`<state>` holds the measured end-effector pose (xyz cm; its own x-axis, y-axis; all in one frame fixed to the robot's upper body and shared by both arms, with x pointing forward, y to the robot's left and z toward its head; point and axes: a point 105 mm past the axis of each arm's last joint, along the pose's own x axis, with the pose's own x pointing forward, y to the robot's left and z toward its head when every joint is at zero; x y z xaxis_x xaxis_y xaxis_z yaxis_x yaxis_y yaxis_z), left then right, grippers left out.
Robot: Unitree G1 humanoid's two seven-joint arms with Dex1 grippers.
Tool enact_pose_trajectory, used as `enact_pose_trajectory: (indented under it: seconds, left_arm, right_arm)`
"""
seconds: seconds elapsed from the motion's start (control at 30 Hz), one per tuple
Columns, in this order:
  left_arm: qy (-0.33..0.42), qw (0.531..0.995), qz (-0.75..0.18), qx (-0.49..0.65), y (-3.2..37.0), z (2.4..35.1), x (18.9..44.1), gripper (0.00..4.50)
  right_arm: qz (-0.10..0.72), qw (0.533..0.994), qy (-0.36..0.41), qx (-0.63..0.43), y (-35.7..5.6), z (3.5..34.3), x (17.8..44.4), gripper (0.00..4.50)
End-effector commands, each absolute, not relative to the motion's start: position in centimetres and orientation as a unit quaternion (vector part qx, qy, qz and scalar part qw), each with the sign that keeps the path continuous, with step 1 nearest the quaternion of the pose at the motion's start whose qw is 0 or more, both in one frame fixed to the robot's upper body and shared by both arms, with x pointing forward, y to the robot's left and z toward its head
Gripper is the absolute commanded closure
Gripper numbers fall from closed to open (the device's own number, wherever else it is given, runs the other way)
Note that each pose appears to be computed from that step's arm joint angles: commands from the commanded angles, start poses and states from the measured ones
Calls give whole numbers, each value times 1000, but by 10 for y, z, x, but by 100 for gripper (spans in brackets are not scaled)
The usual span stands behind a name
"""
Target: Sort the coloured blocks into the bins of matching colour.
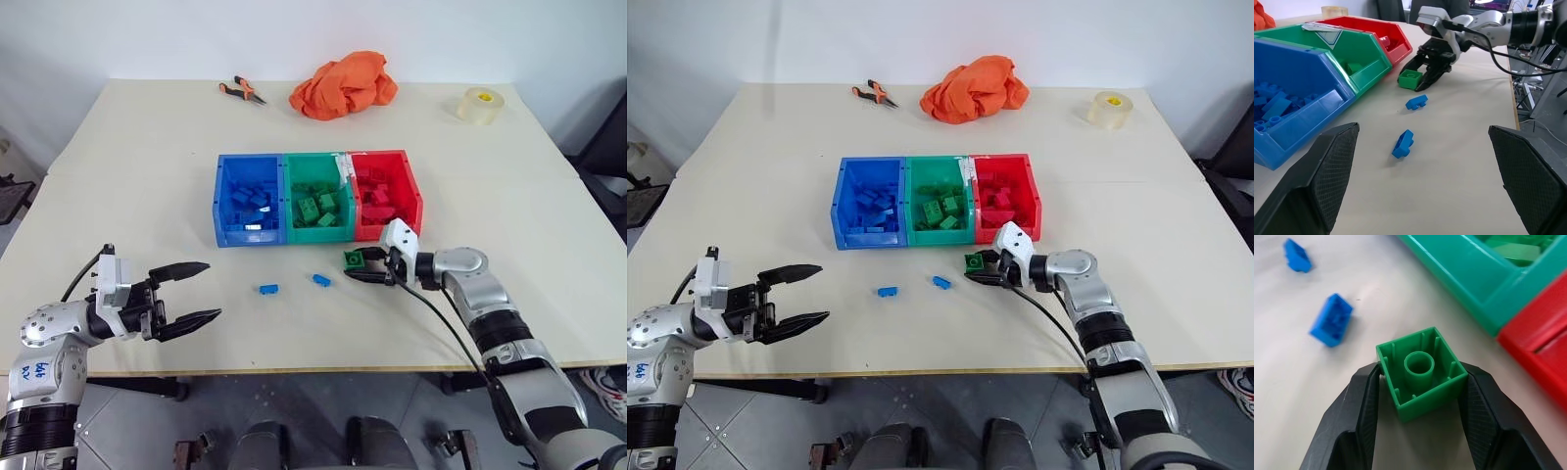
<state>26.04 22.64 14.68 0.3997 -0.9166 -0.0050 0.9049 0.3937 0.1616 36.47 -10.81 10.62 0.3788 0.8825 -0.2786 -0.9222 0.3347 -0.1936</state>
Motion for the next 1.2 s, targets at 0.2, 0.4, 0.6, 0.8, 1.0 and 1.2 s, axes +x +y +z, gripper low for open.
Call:
enact_pose_trajectory:
  seconds: [0.2, 0.4, 0.6, 0.8, 1.0, 1.2]
  left_arm:
    - [-66, 833, -545, 74, 225, 156, 265, 0]
    - [-70, 830, -548, 73, 222, 157, 268, 0]
    - [-75, 830, -548, 75, 221, 157, 270, 0]
    - [-77, 830, -547, 74, 219, 157, 268, 0]
    - [-72, 829, -550, 69, 221, 154, 267, 0]
    - [-68, 829, -551, 71, 228, 154, 268, 0]
  right_arm:
    - [521, 837, -46, -161, -103, 192, 367, 258]
    - [480, 859, -97, -149, -82, 232, 408, 183]
    - [483, 855, -107, -156, -56, 239, 425, 3]
    - [499, 841, -128, -168, -54, 242, 420, 3]
    - [563, 800, -71, -198, -104, 204, 370, 3]
    - [533, 815, 10, -228, -174, 182, 320, 3]
